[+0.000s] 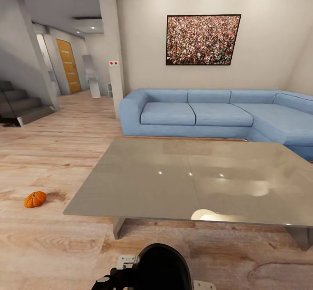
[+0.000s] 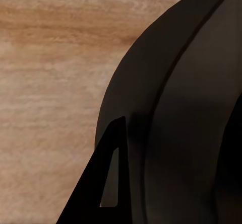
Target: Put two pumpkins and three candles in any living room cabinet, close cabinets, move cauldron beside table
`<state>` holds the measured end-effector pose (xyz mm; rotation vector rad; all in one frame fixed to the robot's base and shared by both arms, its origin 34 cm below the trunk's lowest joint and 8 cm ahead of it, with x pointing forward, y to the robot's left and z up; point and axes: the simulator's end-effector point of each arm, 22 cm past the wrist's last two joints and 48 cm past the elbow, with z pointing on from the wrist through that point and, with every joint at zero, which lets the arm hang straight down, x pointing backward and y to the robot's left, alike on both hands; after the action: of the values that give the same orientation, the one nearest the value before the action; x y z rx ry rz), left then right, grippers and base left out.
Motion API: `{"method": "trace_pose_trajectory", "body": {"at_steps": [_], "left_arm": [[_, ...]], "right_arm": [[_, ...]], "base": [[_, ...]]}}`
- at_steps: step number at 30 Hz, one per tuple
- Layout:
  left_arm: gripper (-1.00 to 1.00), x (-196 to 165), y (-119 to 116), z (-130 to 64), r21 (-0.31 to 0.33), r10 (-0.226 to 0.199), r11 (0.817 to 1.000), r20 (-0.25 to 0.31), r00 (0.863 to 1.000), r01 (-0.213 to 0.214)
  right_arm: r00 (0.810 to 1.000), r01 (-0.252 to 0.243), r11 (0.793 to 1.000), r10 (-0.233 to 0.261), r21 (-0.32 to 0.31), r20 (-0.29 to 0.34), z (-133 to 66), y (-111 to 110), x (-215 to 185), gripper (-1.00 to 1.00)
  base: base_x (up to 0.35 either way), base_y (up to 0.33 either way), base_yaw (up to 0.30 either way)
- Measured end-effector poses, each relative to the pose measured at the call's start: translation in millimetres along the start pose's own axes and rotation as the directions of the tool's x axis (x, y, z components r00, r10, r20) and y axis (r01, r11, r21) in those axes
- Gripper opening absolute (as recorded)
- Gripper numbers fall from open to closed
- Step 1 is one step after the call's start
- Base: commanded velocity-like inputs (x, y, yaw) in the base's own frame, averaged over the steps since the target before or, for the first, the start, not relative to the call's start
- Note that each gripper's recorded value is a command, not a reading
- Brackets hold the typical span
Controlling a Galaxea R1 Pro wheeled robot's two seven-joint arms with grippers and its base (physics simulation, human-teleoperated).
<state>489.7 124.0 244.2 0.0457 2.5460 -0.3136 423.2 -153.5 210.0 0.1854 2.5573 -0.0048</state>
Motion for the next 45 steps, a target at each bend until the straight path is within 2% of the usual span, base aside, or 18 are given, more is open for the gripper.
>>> {"method": "trace_pose_trajectory", "body": {"at_steps": [18, 45], "left_arm": [[-1.00, 0.2, -0.1, 0.0, 0.000, 0.000, 1.000, 0.000, 1.000, 0.000], [-1.00, -0.2, 0.1, -0.1, 0.000, -0.001, 1.000, 0.000, 1.000, 0.001]], "right_arm": [[1.000, 0.000, 1.000, 0.000, 0.000, 0.000, 0.0, -0.1, 0.2, -1.00], [1.000, 0.001, 1.000, -0.001, 0.000, 0.000, 0.0, 0.1, -0.4, -1.00]], "base": [[0.024, 0.000, 0.000], [0.102, 0.002, 0.000]]}}
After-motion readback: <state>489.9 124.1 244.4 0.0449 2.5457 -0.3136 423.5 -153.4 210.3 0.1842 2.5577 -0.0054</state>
